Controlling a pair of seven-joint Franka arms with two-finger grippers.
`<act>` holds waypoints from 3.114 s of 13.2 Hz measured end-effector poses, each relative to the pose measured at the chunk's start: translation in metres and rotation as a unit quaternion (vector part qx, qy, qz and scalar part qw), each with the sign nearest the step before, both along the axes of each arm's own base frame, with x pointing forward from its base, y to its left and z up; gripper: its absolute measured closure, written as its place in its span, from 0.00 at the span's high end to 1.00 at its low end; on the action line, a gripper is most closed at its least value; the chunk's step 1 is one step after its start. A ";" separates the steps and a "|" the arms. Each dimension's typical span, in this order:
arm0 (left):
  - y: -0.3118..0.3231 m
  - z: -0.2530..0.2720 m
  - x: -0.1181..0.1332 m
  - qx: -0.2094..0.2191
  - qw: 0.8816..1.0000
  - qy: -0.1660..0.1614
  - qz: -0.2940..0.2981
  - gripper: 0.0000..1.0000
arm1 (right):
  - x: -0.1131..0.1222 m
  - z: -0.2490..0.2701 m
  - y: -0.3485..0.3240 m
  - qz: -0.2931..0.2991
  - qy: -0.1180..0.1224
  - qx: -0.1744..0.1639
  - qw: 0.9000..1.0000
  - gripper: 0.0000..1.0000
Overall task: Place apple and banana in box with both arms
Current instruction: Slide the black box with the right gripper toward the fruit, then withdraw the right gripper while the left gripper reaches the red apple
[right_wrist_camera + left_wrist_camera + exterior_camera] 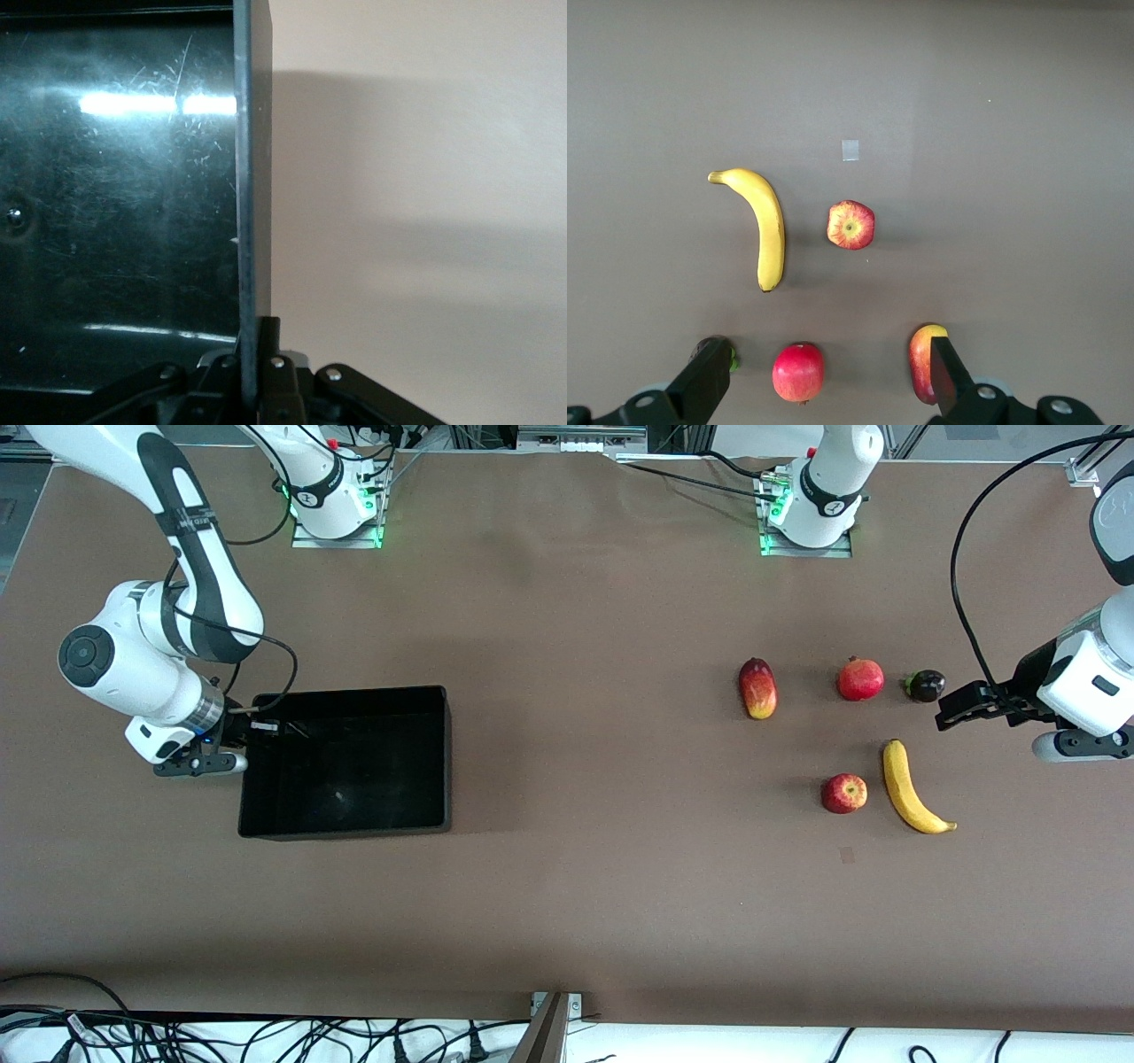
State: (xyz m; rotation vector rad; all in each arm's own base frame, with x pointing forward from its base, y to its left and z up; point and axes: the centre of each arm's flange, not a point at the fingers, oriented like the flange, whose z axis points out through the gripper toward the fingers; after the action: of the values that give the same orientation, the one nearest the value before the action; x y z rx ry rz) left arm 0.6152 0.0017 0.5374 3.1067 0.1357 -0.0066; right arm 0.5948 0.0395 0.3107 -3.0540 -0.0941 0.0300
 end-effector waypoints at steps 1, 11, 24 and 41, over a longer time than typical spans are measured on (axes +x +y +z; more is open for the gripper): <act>0.000 -0.001 0.000 0.000 1.000 0.000 0.000 1.00 | 0.007 0.021 0.033 -0.013 0.006 0.003 1.000 0.04; 0.000 -0.005 0.004 0.000 1.000 -0.002 0.000 1.00 | -0.033 -0.006 0.373 -0.051 0.029 0.000 0.998 0.04; 0.002 -0.088 0.039 0.002 0.999 -0.038 0.005 1.00 | -0.059 -0.094 0.483 -0.020 -0.028 0.020 0.999 0.09; 0.010 -0.287 0.052 0.007 1.000 -0.017 -0.006 1.00 | 0.024 0.218 0.215 -0.094 -0.007 -0.060 0.994 1.00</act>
State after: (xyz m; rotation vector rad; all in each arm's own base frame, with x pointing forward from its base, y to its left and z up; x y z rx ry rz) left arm 0.6673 0.0112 0.2506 3.1205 0.1178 0.0464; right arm 0.6191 0.2548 0.5286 -3.1682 0.2013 0.0026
